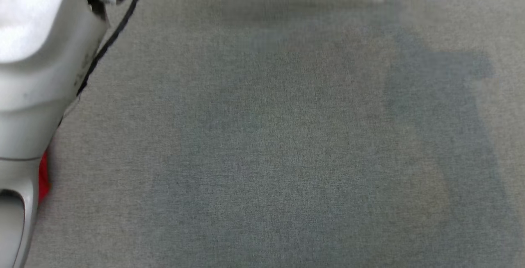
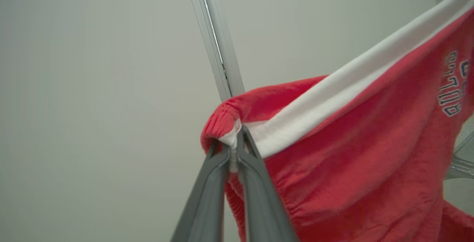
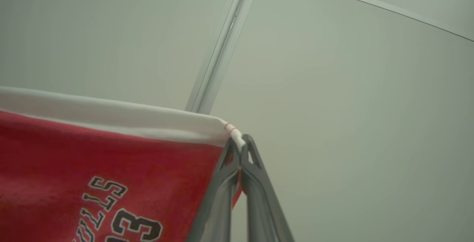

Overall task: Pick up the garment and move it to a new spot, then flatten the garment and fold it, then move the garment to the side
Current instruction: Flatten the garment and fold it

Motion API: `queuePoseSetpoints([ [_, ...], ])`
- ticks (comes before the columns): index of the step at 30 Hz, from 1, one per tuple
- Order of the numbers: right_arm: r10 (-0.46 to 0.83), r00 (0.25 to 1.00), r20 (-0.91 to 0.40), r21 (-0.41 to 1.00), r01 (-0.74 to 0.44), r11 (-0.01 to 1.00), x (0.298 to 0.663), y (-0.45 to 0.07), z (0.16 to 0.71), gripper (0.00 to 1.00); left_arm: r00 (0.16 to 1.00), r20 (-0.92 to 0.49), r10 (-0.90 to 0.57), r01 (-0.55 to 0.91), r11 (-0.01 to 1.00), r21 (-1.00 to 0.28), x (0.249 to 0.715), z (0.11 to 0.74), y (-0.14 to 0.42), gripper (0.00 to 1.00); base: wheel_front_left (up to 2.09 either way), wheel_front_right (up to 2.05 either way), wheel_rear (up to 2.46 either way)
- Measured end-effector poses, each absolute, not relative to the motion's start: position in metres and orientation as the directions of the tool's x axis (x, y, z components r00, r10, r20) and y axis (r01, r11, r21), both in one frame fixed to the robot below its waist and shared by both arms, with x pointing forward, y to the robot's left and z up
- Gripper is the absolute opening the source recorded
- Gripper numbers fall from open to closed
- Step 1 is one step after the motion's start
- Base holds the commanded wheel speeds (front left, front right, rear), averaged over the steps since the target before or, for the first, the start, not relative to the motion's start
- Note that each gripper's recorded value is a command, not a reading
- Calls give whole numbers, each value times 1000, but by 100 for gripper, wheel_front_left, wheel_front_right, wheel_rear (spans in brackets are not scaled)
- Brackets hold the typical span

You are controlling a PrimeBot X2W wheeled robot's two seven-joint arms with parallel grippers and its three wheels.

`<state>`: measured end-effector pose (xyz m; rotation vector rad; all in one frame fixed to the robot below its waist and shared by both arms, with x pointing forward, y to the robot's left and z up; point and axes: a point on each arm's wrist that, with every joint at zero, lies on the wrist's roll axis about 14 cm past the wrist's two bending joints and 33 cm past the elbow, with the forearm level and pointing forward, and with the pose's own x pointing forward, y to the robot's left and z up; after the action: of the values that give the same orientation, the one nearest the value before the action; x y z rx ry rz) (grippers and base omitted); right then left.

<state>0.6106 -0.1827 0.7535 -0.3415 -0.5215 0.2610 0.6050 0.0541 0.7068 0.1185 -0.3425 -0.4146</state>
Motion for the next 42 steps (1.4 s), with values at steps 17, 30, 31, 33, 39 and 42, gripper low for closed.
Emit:
queuePoseSetpoints([
  [17, 380, 924, -31, -238, -376, 895, 646, -155, 497, 0, 881, -9, -473, 453, 837, 308, 630, 502, 52, 0, 0, 0, 0],
  [30, 397, 866, -303, -266, -477, 837, 543, -181, 435, 0, 810, -209, -548, 586, 770, 253, 512, 441, 50, 0, 0, 0, 0],
  [31, 401, 860, -317, -267, -486, 832, 536, -183, 433, 0, 808, -211, -550, 589, 765, 261, 507, 442, 50, 0, 0, 0, 0],
  [33, 401, 848, -347, -273, -501, 822, 523, -187, 431, 0, 807, -211, -552, 591, 761, 268, 497, 445, 50, 0, 0, 0, 0],
  [39, 394, 821, -412, -278, -526, 804, 493, -199, 432, 0, 793, -224, -567, 609, 750, 259, 467, 446, 47, 0, 0, 0, 0],
  [42, 385, 812, -438, -261, -525, 810, 479, -205, 433, 0, 790, -214, -575, 613, 751, 245, 455, 450, 44, 0, 0, 0, 0],
])
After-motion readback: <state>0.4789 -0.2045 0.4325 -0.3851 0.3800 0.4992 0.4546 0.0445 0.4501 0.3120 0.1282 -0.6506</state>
